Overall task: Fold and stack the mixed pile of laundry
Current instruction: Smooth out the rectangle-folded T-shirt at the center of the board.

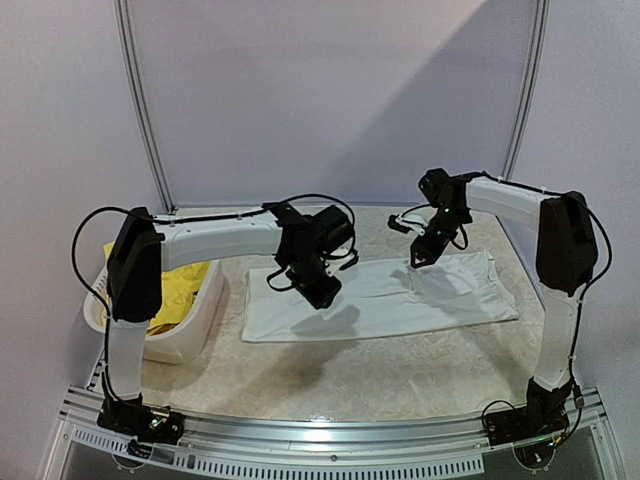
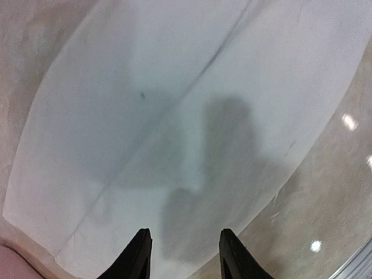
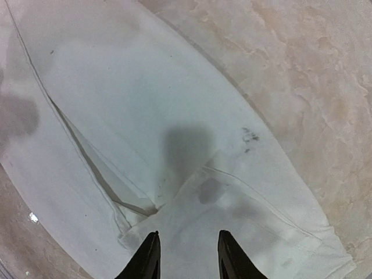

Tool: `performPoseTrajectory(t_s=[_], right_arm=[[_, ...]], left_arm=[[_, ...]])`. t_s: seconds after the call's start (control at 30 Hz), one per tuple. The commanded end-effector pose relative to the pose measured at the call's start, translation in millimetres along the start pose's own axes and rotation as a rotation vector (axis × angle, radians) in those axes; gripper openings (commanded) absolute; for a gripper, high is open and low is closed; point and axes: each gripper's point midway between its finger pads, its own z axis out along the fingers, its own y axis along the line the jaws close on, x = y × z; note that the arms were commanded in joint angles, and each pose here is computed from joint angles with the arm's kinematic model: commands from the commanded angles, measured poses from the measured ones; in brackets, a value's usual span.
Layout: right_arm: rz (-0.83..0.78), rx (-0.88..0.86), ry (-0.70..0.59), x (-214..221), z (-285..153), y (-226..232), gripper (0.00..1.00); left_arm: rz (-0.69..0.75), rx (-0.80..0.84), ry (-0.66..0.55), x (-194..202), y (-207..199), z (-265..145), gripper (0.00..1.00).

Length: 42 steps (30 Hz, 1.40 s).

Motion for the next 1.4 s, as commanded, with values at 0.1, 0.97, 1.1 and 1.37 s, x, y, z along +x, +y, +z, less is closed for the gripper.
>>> performPoseTrajectory(t_s=[0.1,0.97,1.1,1.37], right_arm=[[0.213,0.089,-0.177,6.6,-69.5,-65.6,0.37],[0.470,-0.059,-0.056,79.3,16.9,-141.6,0.36],[0.483,-0.070,-0.038,83.2,27.1,-141.4,0.36],[0.494,-0.080,-0.023,86.9,34.6,-140.4,0.35]], left_arm=[[-0.232,0.233,-0.443,-136.4,-18.2,-30.3,0.49],[-0.743,0.789,-0.519,-227.3,-56.0,80.8,0.54],[-0.750,0.818,-0.526,-233.3,-59.5,85.7,0.49],[-0.752,0.864,-0.513,-236.0,-69.6,96.6,0.36]])
